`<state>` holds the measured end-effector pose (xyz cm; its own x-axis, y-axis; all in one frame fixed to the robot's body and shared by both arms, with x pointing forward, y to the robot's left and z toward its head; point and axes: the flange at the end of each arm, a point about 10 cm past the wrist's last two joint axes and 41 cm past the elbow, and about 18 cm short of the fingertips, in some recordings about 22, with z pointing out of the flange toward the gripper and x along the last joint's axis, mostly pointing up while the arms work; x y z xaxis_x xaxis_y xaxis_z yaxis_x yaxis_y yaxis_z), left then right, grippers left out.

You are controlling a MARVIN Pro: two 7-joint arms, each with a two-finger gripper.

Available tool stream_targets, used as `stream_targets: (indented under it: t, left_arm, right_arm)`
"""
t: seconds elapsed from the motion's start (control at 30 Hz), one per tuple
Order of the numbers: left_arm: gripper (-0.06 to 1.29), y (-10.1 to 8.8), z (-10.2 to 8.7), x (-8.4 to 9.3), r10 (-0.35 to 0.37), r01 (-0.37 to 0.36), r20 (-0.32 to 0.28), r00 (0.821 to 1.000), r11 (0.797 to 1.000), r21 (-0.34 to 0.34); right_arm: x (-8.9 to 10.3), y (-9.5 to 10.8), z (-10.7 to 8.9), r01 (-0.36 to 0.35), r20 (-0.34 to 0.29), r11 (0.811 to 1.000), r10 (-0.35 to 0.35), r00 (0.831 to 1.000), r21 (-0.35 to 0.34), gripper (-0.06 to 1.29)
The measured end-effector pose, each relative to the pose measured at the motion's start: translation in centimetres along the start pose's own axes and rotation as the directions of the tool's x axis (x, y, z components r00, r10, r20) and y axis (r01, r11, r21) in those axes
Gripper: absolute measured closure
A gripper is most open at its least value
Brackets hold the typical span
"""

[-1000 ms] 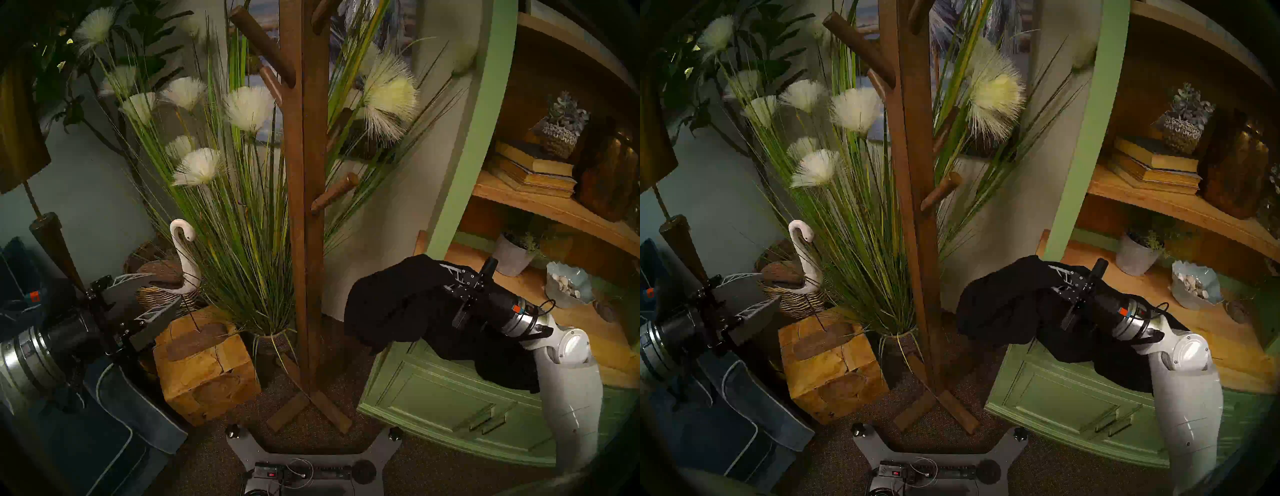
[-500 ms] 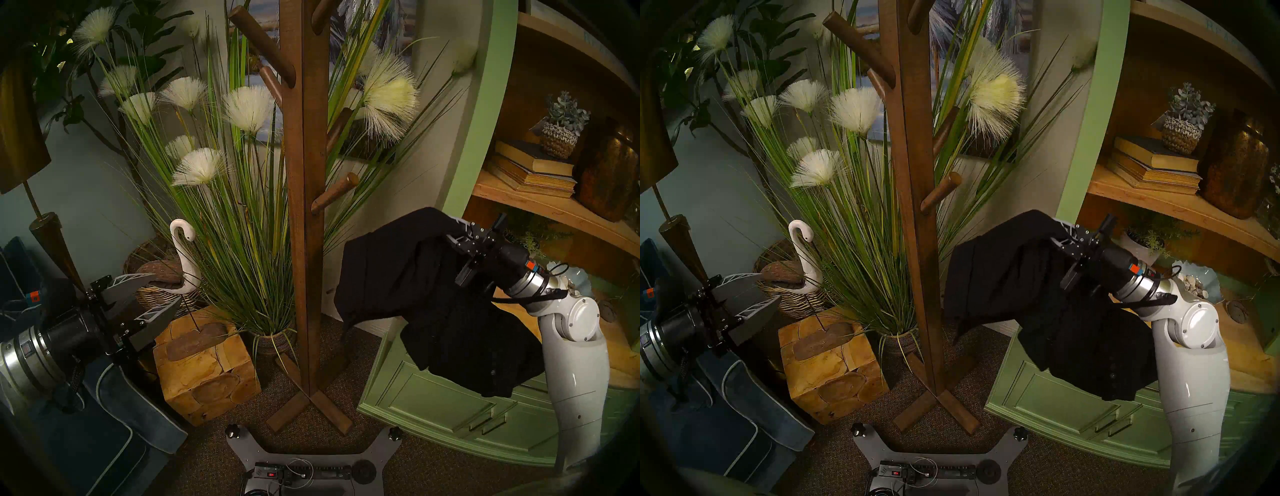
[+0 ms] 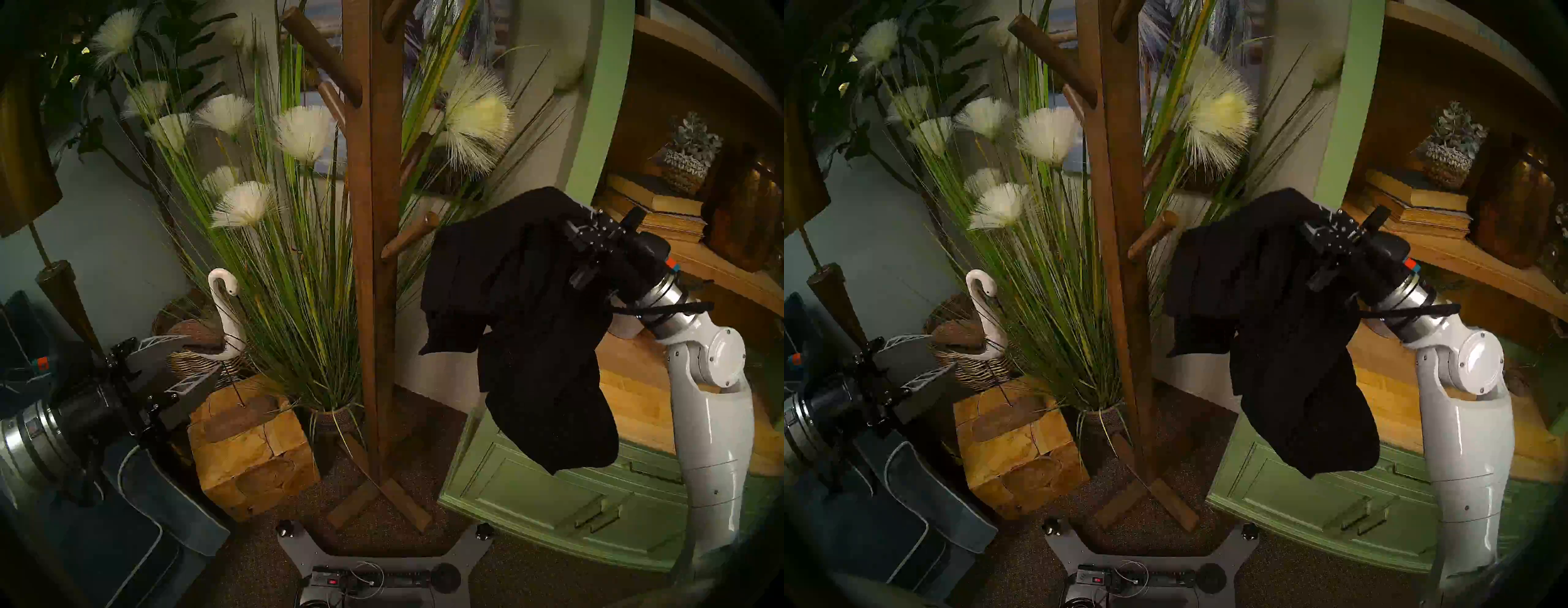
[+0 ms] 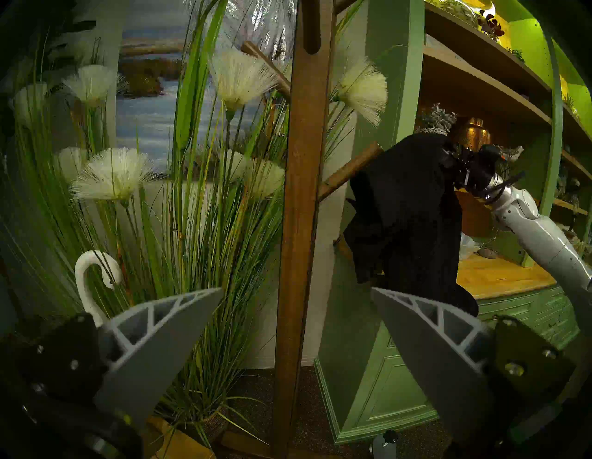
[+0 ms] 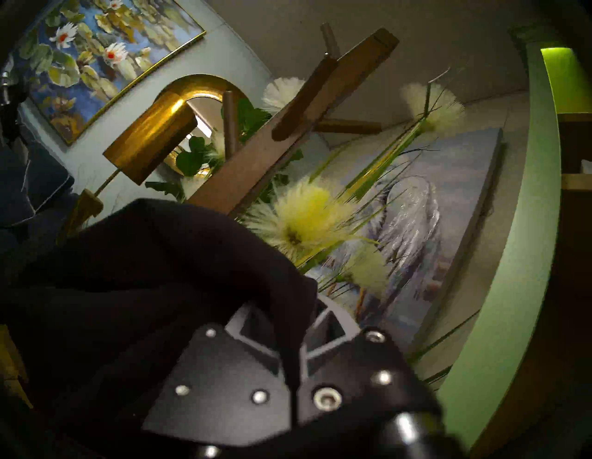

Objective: Pick up jacket and place on coat hanger

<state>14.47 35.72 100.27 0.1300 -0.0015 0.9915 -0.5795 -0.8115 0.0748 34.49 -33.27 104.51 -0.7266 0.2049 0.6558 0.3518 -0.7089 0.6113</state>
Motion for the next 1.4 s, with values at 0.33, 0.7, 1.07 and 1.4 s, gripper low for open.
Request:
stream_targets:
  t: [0.33,0.7,1.07,1.4]
  left_arm:
    - [-0.03,0.0,0.0,0.0,0.0,0.0,0.0,1.0,1.0,0.0]
    - [-0.03,0.0,0.0,0.0,0.0,0.0,-0.001,1.0,1.0,0.0]
    - [-0.03,0.0,0.0,0.0,0.0,0.0,-0.001,1.0,1.0,0.0]
    - [-0.03,0.0,0.0,0.0,-0.001,0.001,-0.001,1.0,1.0,0.0]
  right_arm:
    - [2.2,2.4,1.8,0.003,-0.037,0.997,-0.006,0.999,-0.079,1.24]
    - [2.8,1.8,4.2,-0.048,-0.07,0.995,0.042,0.997,-0.09,1.24]
    - [3.4,-2.9,9.5,-0.082,-0.083,0.997,0.081,0.993,-0.012,1.24]
    - [0.5,-6.3,12.7,-0.082,-0.013,0.996,0.082,0.997,0.024,1.24]
